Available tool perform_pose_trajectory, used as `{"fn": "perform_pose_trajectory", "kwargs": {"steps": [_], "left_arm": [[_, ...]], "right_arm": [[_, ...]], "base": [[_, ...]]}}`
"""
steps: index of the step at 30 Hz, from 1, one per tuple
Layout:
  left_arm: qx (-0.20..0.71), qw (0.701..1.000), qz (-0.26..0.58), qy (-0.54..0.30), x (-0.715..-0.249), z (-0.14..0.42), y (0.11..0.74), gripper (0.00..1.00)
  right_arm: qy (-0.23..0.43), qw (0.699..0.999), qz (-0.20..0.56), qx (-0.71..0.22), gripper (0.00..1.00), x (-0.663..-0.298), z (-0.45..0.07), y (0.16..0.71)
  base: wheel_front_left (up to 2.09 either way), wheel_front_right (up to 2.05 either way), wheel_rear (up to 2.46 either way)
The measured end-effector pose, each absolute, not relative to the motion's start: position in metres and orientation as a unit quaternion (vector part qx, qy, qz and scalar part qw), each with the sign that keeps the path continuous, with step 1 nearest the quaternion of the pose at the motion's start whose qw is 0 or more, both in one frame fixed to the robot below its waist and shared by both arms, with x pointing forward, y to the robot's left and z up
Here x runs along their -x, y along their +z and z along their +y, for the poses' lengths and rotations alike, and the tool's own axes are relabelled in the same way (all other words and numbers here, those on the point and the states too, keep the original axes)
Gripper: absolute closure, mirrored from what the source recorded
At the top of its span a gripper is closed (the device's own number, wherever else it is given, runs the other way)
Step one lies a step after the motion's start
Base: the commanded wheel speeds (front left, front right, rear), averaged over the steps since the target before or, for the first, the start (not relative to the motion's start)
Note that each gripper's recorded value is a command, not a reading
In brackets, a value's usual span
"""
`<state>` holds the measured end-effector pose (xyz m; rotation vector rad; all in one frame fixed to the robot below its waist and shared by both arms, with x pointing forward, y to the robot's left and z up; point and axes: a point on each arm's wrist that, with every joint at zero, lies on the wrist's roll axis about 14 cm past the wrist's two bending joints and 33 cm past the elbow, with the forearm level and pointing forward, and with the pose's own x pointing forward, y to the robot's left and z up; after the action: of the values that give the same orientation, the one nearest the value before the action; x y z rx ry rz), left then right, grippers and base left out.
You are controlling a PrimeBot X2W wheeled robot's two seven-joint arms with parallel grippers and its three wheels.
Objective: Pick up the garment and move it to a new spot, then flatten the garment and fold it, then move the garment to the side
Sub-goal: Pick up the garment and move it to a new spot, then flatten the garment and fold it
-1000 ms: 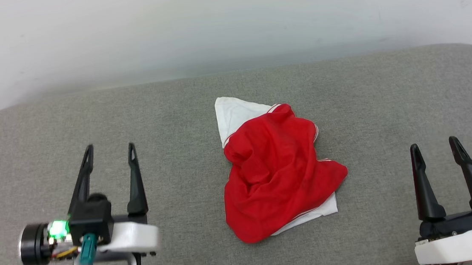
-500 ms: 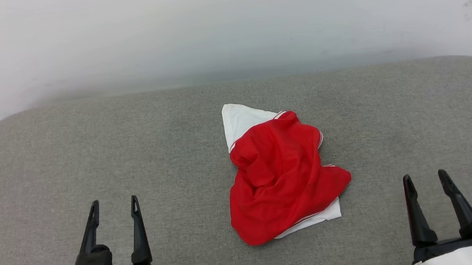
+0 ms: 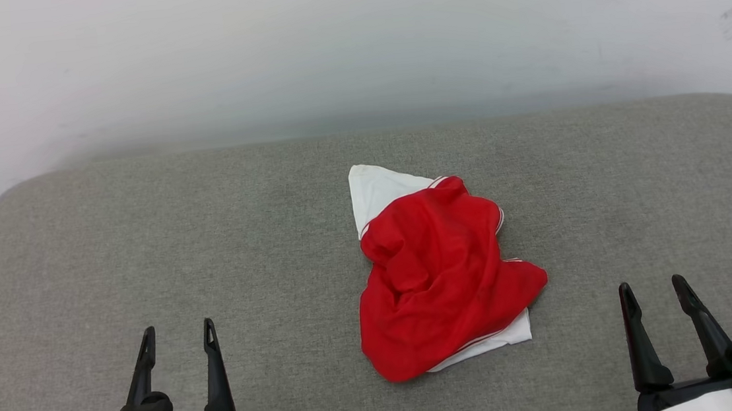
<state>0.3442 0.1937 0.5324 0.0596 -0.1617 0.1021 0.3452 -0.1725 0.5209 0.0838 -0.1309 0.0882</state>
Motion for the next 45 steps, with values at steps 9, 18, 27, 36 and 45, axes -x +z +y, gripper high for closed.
{"fn": "perform_pose_trajectory", "kwargs": {"steps": [9,18,27,36,45], "left_arm": [[-0.027,0.995,-0.078,0.054,-0.342,0.196,0.530,0.00],[-0.061,0.986,-0.158,0.007,-0.388,0.199,0.586,0.00],[-0.095,0.955,-0.270,-0.075,-0.479,0.180,0.682,0.00],[-0.119,0.961,-0.175,-0.177,-0.575,0.112,0.685,0.00],[-0.156,0.943,0.068,-0.287,-0.624,0.044,0.598,0.00]], "right_arm": [[0.048,0.996,-0.067,-0.042,0.00,-0.345,-0.170,0.522],[0.051,0.996,-0.067,-0.036,0.00,-0.352,-0.168,0.522],[0.043,0.996,-0.072,-0.022,0.00,-0.379,-0.174,0.524],[0.028,0.997,-0.067,-0.011,0.00,-0.402,-0.185,0.517],[0.011,0.999,-0.053,0.002,0.00,-0.417,-0.197,0.503]], "base": [[0.00,0.00,0.00],[0.00,0.00,0.00],[0.00,0.00,0.00],[0.00,0.00,0.00],[0.00,0.00,0.00]]}}
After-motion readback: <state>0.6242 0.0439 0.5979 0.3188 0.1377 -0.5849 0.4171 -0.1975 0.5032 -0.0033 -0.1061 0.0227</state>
